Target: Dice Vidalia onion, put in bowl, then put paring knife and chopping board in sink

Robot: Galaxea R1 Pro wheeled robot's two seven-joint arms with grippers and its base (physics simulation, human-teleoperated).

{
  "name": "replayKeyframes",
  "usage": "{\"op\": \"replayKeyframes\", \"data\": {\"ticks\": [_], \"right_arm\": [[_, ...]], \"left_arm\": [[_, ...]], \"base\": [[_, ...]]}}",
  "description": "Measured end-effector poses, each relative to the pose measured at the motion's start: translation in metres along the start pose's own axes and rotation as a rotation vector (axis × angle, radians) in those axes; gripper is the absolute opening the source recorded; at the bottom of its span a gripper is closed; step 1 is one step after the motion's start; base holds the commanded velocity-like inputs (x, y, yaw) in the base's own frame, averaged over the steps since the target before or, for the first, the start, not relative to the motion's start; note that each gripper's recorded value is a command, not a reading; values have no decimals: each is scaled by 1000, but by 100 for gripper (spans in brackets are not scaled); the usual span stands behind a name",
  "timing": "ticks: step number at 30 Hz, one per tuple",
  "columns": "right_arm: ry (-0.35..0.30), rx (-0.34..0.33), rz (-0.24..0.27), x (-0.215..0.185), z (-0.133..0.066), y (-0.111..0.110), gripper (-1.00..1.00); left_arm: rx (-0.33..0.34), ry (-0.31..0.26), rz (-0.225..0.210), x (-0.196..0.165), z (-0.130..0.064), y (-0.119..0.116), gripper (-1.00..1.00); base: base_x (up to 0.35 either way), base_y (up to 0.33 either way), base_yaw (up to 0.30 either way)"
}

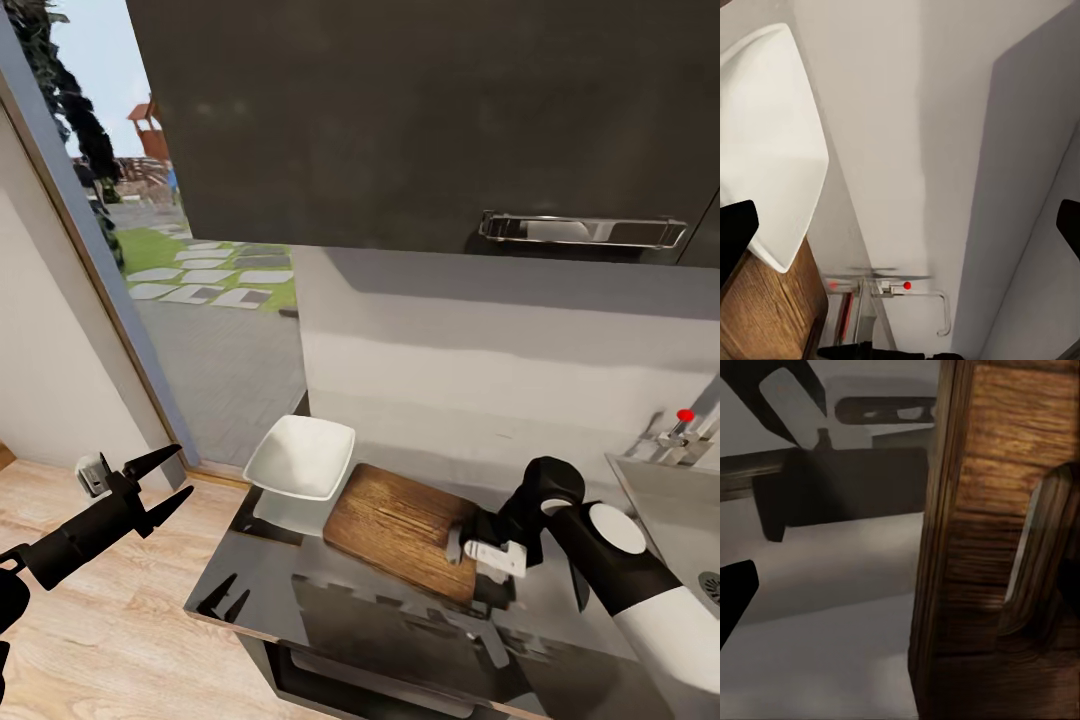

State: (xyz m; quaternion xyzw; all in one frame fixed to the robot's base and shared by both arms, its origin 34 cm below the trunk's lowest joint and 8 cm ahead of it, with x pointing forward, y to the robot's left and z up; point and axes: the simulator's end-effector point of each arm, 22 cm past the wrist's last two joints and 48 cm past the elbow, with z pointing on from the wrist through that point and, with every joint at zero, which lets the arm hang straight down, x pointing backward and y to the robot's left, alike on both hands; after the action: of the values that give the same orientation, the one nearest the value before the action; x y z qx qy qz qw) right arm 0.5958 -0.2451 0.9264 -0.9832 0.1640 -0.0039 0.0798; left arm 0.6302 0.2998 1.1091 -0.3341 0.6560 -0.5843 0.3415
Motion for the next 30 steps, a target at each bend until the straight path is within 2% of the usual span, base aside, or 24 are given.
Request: {"op": "replayKeyframes", "data": {"ticks": [8, 12, 14, 15, 16, 17, 18, 19, 20, 22, 23, 24, 25, 26, 27, 28, 29, 30], "right_arm": [[42, 23, -21, 7, -14, -8, 100], [141, 93, -16, 25, -48, -19, 100], [232, 173, 24, 44, -85, -24, 100], [254, 196, 41, 49, -94, -23, 100], [292, 236, 88, 59, -110, -20, 100], [321, 276, 160, 68, -125, -13, 100], [332, 295, 203, 73, -131, -9, 100], [346, 329, 296, 80, -141, -2, 100], [349, 346, 349, 83, -146, 0, 100], [336, 410, 580, 90, -157, 6, 100], [327, 428, 650, 91, -159, 7, 100], [302, 463, 796, 93, -162, 8, 100], [270, 502, 963, 95, -165, 8, 100], [249, 524, 1059, 96, -167, 7, 100], [214, 574, 1227, 101, -174, 3, 100], [139, 654, 1495, 108, -187, -4, 100], [64, 708, 1691, 111, -193, -8, 100], [-13, 748, 1835, 111, -195, -15, 100]], "left_arm": [[1, 0, -1, 0, 0, 0, 100], [0, -1, -1, 0, 0, 0, 100], [1, -1, -1, 0, 1, 0, 100], [1, -1, -2, 0, 1, 0, 100], [2, 0, -2, 1, 1, -1, 100], [3, 2, -2, 1, 2, -1, 100], [3, 2, -1, 1, 2, -1, 100], [3, 3, 0, 1, 2, -1, 100], [3, 2, 1, 1, 2, -1, 100], [4, 1, 3, 0, 1, -2, 100], [4, 1, 3, -1, 1, -2, 100], [4, 0, 3, -1, 1, -2, 100], [4, 1, 4, -1, 1, -2, 100], [4, 1, 4, -1, 1, -2, 100], [4, 0, 4, -1, 1, -2, 100], [-2, 1, 5, 0, 1, -1, 100], [-9, 4, 6, 1, 2, 1, 100], [-11, 11, 7, 3, 4, 2, 100]], "base": [[0, 0, 0], [0, 0, 0], [0, 0, 0], [0, 0, 0], [0, 0, 0], [0, 0, 0], [0, 0, 0], [0, 0, 0], [0, 0, 0], [0, 0, 0], [0, 0, 0], [0, 0, 0], [0, 0, 0], [0, 0, 0], [0, 0, 0], [0, 0, 0], [0, 0, 0], [0, 0, 0]]}}
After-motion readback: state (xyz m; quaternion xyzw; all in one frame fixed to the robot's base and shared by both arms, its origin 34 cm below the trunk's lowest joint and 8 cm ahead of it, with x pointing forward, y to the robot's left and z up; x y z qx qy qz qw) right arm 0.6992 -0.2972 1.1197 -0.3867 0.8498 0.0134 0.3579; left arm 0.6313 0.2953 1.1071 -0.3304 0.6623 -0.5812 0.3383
